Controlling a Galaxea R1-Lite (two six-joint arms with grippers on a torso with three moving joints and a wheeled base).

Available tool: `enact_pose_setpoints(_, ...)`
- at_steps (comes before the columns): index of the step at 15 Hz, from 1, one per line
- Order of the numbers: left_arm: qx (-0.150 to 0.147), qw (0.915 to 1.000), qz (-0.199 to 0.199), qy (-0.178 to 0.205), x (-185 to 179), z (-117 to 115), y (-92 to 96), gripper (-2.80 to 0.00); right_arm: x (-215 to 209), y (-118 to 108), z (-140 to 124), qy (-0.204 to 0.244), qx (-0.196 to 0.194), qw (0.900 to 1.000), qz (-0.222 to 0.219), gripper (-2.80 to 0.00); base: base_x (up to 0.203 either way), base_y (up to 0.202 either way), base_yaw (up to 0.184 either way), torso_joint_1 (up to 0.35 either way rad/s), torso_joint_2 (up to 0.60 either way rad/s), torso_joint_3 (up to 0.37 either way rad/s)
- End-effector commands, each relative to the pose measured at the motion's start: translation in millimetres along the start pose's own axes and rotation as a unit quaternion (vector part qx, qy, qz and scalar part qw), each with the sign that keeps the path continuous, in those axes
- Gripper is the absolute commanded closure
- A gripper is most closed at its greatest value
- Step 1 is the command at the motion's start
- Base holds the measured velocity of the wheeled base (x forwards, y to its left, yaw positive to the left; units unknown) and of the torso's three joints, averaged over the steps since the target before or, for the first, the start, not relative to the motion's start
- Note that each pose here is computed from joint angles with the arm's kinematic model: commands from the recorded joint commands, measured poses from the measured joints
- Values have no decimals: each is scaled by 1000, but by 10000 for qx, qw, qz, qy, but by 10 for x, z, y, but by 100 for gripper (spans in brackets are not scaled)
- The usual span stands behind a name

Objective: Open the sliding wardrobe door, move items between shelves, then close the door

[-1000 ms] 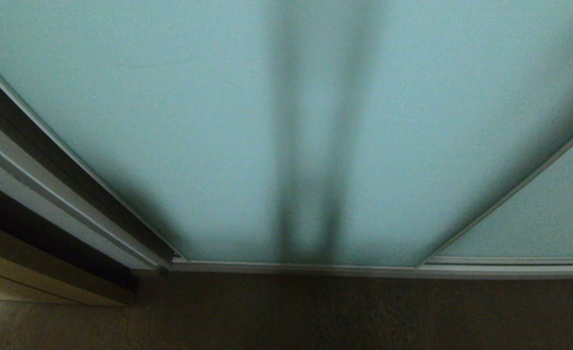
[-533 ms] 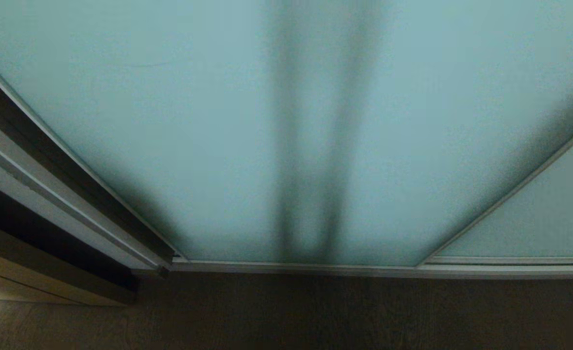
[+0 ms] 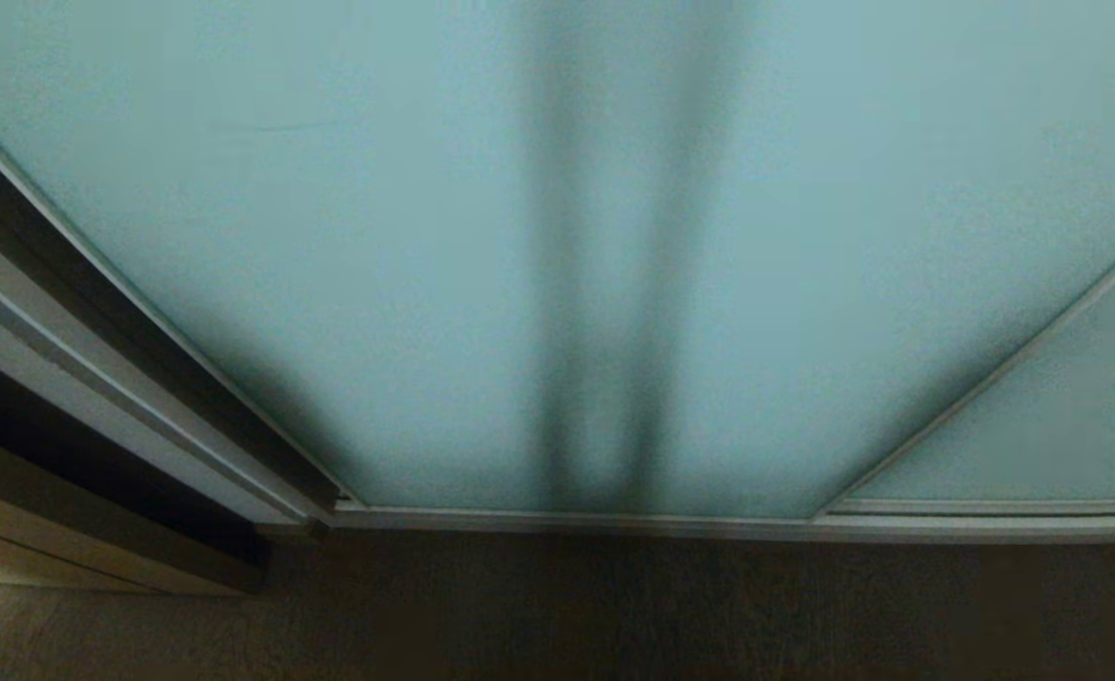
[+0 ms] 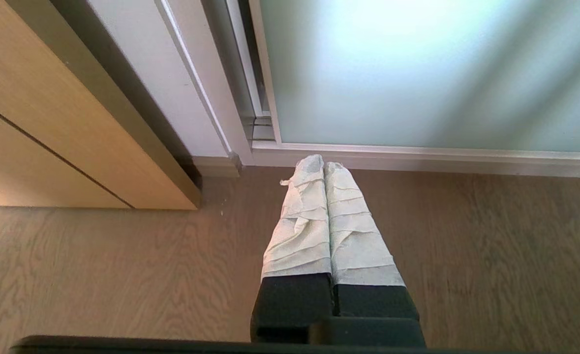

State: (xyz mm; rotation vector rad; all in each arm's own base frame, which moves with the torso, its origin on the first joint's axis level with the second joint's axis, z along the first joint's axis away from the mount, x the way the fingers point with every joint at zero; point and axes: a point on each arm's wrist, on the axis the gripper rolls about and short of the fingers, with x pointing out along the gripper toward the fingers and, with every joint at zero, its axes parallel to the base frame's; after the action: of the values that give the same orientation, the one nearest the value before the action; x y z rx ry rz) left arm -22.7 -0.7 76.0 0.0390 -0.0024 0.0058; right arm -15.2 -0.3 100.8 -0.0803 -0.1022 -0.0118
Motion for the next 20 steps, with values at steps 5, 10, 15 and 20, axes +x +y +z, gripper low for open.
enact_pose_setpoints(5,5,10000,2,5,1,1,0,0,-106,24,-248,497,-21,9986,184,0,0,0,0,0,0,0)
enact_pose_setpoints(10,5,10000,2,5,1,1,0,0,-104,20,-245,502,359,9981,80,0,0,0,0,0,0,0)
enact_pose_setpoints(15,5,10000,2,5,1,1,0,0,-105,21,-242,480,412,9979,103,0,0,0,0,0,0,0)
enact_pose_setpoints(20,5,10000,2,5,1,1,0,0,-105,21,-242,478,412,9980,103,0,0,0,0,0,0,0)
